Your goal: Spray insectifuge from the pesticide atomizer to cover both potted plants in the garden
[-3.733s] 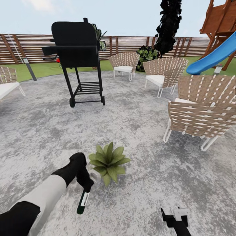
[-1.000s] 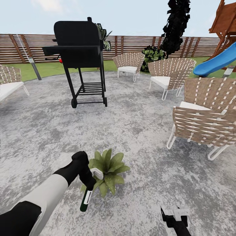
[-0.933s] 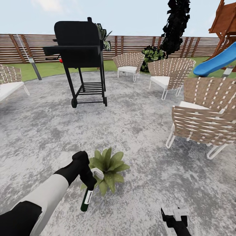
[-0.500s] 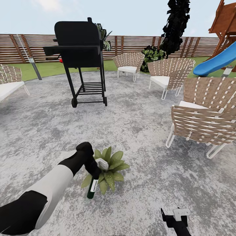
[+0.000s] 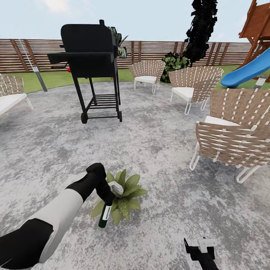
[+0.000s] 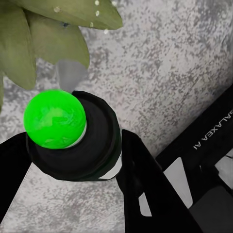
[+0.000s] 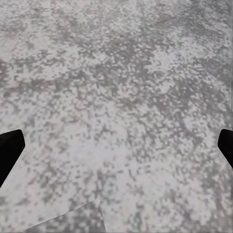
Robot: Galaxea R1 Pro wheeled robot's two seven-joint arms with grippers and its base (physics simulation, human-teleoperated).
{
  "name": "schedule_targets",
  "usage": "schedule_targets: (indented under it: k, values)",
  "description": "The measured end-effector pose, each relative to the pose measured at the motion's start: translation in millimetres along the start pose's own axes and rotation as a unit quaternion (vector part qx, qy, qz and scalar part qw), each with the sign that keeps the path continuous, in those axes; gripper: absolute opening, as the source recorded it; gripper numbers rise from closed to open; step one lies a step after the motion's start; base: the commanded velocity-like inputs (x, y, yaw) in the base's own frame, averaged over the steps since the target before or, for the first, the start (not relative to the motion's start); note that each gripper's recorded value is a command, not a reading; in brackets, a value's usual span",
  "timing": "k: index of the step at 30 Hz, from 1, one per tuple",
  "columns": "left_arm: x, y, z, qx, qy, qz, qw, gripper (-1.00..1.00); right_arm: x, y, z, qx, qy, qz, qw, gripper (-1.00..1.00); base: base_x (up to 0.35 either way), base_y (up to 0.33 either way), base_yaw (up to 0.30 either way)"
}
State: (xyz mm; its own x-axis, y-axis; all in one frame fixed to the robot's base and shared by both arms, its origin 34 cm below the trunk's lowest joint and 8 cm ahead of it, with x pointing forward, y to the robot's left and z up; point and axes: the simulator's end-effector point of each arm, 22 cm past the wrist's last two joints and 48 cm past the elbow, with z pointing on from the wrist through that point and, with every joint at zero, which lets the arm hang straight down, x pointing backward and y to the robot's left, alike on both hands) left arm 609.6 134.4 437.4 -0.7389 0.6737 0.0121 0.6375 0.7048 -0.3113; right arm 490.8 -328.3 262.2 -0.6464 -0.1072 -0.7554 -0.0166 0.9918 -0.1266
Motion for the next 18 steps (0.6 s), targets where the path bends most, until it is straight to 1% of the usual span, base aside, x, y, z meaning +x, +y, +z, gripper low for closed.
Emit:
schedule_targets:
  k: [6,12,15,18]
  values:
    - [-0.7,0.9,-1.1,-0.002,0.000,0.000,1.0000,-1.00,0.1,0.0,0.0,0.000,0.000,0.000,1.0000,1.00,0.009,-0.005,-0.022]
    - [11.8,12.8,0.6,-0.007,0.007,-0.009,0.9999,-1.00,0.1,0.3,0.0,-0.001,0.000,0.000,1.0000,1.00,0.000,0.000,-0.217]
    - [18.9,20.7,0.2,-0.011,0.010,-0.016,0.9998,-1.00,0.1,0.2,0.1,0.000,0.000,0.000,1.0000,1.00,0.000,0.000,-0.026]
    - [20.8,22.1,0.3,-0.012,0.011,-0.017,0.9997,-1.00,-0.1,0.0,-0.1,0.000,0.000,0.000,1.0000,1.00,0.192,0.000,-0.003]
